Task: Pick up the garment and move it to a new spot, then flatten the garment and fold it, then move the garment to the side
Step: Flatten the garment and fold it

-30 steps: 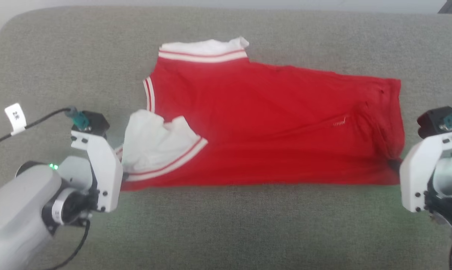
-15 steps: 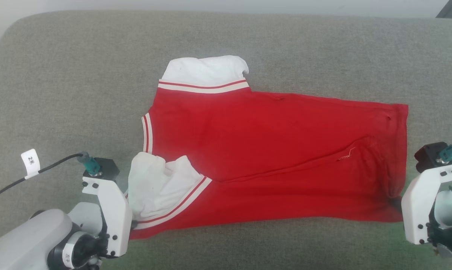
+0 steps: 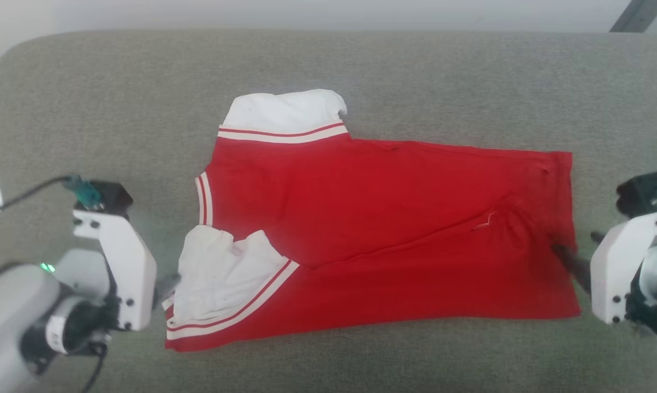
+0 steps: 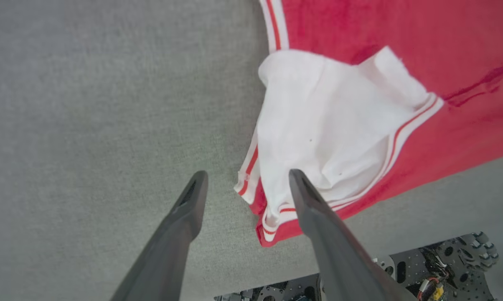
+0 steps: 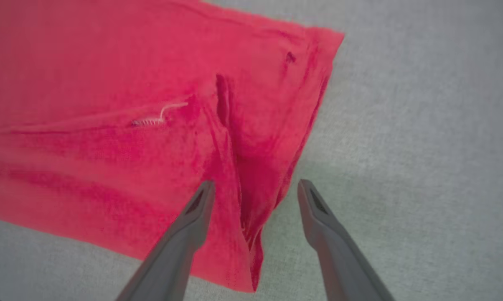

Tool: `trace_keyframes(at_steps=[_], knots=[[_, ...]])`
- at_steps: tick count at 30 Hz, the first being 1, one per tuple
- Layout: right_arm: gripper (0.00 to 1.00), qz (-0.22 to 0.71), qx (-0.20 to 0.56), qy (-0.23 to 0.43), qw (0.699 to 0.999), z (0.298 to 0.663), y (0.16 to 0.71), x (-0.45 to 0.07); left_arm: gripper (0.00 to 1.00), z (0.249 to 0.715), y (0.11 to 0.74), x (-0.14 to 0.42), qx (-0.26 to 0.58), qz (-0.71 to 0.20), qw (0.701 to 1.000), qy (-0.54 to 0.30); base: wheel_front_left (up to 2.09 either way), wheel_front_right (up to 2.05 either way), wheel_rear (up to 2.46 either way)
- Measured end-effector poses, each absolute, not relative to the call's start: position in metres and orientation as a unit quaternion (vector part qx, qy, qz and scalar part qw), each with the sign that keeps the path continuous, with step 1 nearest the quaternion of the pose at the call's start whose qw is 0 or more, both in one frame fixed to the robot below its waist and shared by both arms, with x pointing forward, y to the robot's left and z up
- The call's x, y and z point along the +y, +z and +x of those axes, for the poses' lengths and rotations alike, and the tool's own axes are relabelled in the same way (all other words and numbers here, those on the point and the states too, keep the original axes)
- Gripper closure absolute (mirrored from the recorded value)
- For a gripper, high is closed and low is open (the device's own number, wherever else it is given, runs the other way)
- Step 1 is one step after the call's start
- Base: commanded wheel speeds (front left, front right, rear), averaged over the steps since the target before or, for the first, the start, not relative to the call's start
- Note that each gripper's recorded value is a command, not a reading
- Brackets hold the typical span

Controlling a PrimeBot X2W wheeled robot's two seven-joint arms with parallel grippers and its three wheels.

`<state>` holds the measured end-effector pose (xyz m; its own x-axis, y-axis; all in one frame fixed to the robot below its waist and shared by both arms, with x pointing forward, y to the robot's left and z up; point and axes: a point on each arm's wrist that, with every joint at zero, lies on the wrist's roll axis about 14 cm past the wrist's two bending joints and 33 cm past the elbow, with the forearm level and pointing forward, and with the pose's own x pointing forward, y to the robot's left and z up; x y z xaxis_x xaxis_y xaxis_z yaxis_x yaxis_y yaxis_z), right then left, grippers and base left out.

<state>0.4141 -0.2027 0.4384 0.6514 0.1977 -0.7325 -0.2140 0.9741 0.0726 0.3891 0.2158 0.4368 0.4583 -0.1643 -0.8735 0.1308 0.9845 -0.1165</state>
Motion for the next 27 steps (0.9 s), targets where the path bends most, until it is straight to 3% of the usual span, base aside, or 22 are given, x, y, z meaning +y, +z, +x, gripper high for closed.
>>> trace_keyframes(at_steps=[4, 8, 18, 22, 27], knots=[[0.0, -0.01, 0.342, 0.105, 0.934, 0.428, 0.462, -0.206, 0.0, 0.411, 0.462, 0.216, 0.48, 0.005, 0.873, -0.092, 0.0, 0.0, 0.0], [0.0, 0.005, 0.228, 0.096, 0.969, 0.448, 0.498, -0.204, 0.0, 0.457, 0.492, 0.207, 0.418, 0.032, 0.901, -0.113, 0.0, 0.0, 0.0], [0.0, 0.011, 0.046, 0.05, 0.998, 0.466, 0.539, -0.218, 0.0, 0.533, 0.494, 0.183, 0.372, 0.061, 0.913, -0.155, 0.0, 0.0, 0.0], [0.0, 0.009, 0.015, 0.031, 0.999, 0.468, 0.537, -0.225, 0.0, 0.565, 0.485, 0.175, 0.364, 0.076, 0.913, -0.167, 0.0, 0.0, 0.0], [0.0, 0.01, 0.032, 0.023, 0.999, 0.469, 0.513, -0.226, 0.0, 0.598, 0.464, 0.16, 0.368, 0.078, 0.908, -0.183, 0.0, 0.0, 0.0]])
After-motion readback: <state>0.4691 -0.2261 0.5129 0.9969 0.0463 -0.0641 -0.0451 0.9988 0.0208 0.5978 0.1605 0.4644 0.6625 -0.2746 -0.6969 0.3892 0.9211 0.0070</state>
